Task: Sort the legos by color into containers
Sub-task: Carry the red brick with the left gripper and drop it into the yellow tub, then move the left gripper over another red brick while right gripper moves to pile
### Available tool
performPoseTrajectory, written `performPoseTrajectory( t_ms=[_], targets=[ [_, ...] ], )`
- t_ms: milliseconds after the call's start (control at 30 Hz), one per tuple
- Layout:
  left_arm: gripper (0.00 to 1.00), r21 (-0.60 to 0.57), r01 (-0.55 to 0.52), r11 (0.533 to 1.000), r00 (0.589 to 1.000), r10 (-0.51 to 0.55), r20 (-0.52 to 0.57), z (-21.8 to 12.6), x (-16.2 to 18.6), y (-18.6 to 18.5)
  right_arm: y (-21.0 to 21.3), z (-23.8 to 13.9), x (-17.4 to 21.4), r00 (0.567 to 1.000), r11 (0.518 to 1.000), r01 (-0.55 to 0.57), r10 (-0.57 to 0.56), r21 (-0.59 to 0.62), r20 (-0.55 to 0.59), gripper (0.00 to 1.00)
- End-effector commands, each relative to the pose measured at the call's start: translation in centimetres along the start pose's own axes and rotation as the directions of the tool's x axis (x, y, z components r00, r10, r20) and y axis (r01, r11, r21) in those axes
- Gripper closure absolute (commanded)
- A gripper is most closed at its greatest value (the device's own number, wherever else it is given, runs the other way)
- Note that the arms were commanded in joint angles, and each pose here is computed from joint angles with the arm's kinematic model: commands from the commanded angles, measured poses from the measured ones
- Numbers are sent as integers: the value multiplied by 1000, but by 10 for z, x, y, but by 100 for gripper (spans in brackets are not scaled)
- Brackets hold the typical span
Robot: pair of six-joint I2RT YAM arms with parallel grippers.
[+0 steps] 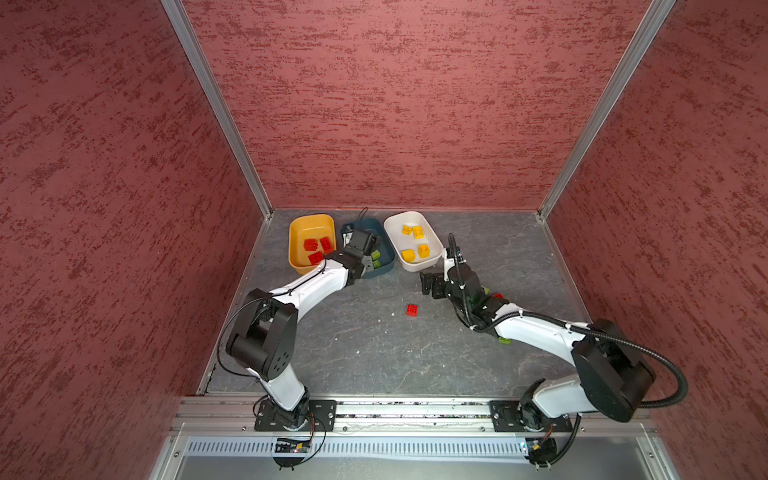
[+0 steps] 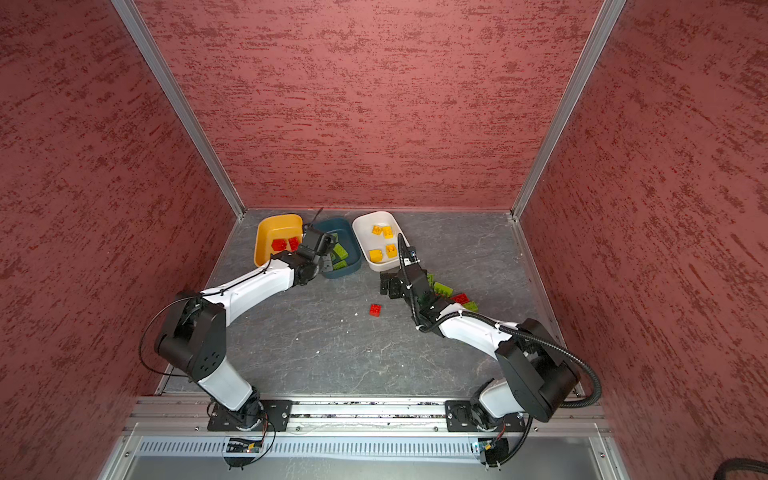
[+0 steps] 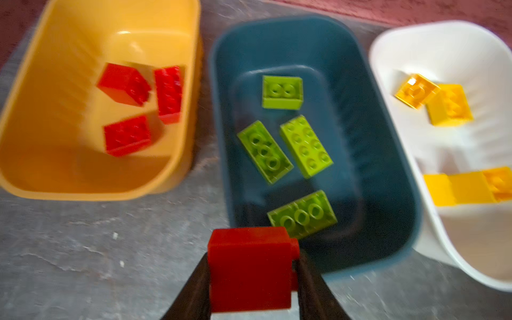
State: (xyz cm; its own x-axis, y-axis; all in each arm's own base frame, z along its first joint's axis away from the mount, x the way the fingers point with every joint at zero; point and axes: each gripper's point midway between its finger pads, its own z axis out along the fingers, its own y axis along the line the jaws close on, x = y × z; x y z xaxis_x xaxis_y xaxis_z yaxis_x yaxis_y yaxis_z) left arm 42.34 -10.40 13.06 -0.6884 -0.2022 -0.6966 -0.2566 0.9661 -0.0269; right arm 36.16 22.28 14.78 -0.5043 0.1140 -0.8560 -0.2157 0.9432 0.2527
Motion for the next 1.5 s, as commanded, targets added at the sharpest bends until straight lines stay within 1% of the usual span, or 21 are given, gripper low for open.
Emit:
performPoseTrajectory(
  t_ms=[0, 67, 233, 367, 500, 633, 733, 900, 1000, 1100, 1167, 1267, 1300, 1400, 1467],
  targets=[
    [65, -60, 41, 997, 997, -37, 71, 7, -27, 38, -14, -8, -10, 998, 996, -38, 33, 76, 62, 1],
    [65, -77, 88, 993, 993, -82, 84, 15, -40, 59, -16, -9, -10, 997, 996, -43, 38, 82, 66, 1],
    [64, -160, 152, 975, 985, -137, 100, 43, -63, 105, -20, -9, -9, 997, 993, -49, 42, 106, 63, 1],
    [64, -223, 148, 963, 988, -132, 85, 67, -74, 127, -30, -10, -10, 997, 984, -59, 50, 168, 62, 1],
    [63, -278, 119, 953, 993, -109, 49, 84, -74, 137, -38, -13, -8, 997, 977, -57, 45, 207, 59, 1],
    [57, -311, 112, 944, 994, -108, 28, 93, -72, 144, -43, -16, -4, 997, 972, -60, 50, 226, 51, 1],
    [45, -292, 120, 949, 993, -118, 24, 91, -75, 140, -45, -17, -1, 997, 971, -63, 53, 229, 50, 1],
    [22, -257, 85, 963, 994, -65, 87, 72, -90, 129, -45, -18, 1, 997, 972, -68, 59, 226, 49, 1],
    [14, -219, 80, 973, 993, -57, 108, 57, -97, 121, -47, -18, 3, 997, 971, -69, 60, 230, 47, 1],
    [7, -146, 53, 988, 993, -37, 111, 41, -94, 101, -52, -20, 4, 995, 965, -90, 76, 247, 64, 1],
    [4, -86, 14, 996, 995, -6, 96, 32, -85, 81, -54, -22, 6, 993, 964, -103, 87, 246, 75, 1],
    [0, -41, -57, 998, 996, 60, 64, 13, -62, 50, -60, -28, 14, 995, 962, -95, 83, 255, 57, 1],
    [1, -11, -81, 997, 995, 82, 53, 5, -53, 37, -63, -30, 16, 996, 962, -90, 80, 260, 49, 1],
    [1, 122, -158, 980, 987, 157, 19, -20, -18, -10, -71, -40, 23, 996, 964, -85, 80, 253, 32, 1],
    [1, 163, -197, 967, 980, 199, 5, -35, 4, -35, -77, -47, 26, 994, 963, -107, 100, 248, 38, 1]
  ],
)
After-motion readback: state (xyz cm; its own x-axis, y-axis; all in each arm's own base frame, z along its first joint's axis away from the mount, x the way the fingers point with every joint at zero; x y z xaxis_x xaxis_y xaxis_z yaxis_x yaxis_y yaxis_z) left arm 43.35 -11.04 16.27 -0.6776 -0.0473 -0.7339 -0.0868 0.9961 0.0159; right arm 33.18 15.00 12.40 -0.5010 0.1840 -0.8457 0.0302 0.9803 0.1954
